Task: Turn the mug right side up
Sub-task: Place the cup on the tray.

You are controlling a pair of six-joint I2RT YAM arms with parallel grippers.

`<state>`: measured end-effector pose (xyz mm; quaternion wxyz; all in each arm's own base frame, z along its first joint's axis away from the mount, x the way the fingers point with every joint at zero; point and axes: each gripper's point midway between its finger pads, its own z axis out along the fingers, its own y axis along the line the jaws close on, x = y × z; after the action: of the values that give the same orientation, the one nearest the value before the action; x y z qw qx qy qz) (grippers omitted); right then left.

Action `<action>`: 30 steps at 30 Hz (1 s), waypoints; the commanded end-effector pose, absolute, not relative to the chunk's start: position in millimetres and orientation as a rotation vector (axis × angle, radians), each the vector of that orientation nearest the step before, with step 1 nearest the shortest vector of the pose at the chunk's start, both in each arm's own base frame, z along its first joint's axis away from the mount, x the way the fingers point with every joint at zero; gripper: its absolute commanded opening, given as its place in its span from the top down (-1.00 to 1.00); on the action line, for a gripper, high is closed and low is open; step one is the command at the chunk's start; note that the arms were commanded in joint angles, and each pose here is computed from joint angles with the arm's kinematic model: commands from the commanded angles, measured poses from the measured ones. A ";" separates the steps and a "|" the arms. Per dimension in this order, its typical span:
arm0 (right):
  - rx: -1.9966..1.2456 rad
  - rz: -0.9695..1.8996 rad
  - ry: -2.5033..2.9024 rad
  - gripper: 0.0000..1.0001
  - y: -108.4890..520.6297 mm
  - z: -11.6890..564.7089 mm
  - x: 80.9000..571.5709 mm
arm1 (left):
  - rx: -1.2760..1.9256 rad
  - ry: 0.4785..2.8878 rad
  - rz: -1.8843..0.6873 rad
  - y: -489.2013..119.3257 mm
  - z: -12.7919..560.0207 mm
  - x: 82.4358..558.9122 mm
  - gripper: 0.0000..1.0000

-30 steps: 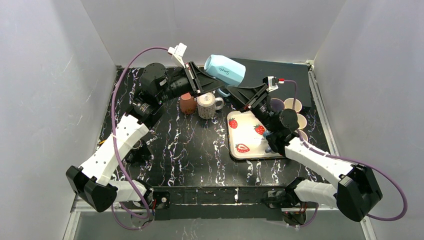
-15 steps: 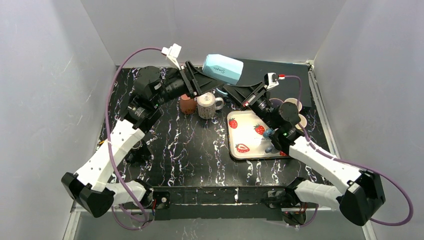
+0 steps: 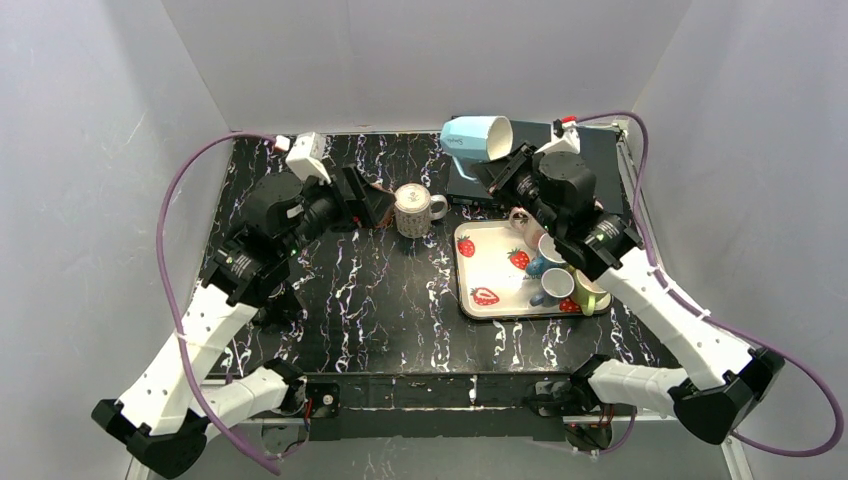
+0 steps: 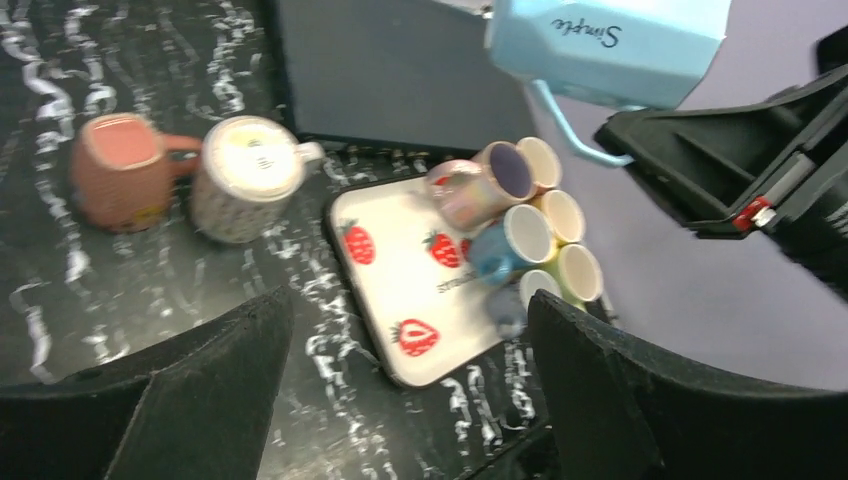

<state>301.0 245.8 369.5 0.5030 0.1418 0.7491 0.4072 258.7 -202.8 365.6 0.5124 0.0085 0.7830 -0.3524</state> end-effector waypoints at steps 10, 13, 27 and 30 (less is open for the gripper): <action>0.251 0.276 2.129 0.97 219.3 264.2 302.4 | 0.023 1.957 -0.502 -150.9 327.4 256.9 -0.70; 0.288 0.161 2.188 0.97 214.4 234.3 299.0 | -0.007 1.967 -0.490 -148.0 318.7 257.7 -0.70; 0.664 -0.211 2.149 0.97 195.0 154.3 315.6 | -0.023 2.011 -0.554 -149.0 293.0 240.2 -0.68; 0.752 -0.280 2.132 0.97 192.2 145.4 315.9 | -0.039 2.000 -0.532 -141.8 290.7 237.5 -0.68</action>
<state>300.9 201.4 123.0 0.3704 0.2067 0.9008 -0.0928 243.9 -152.1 289.4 0.4985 -0.0071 0.8364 -0.2277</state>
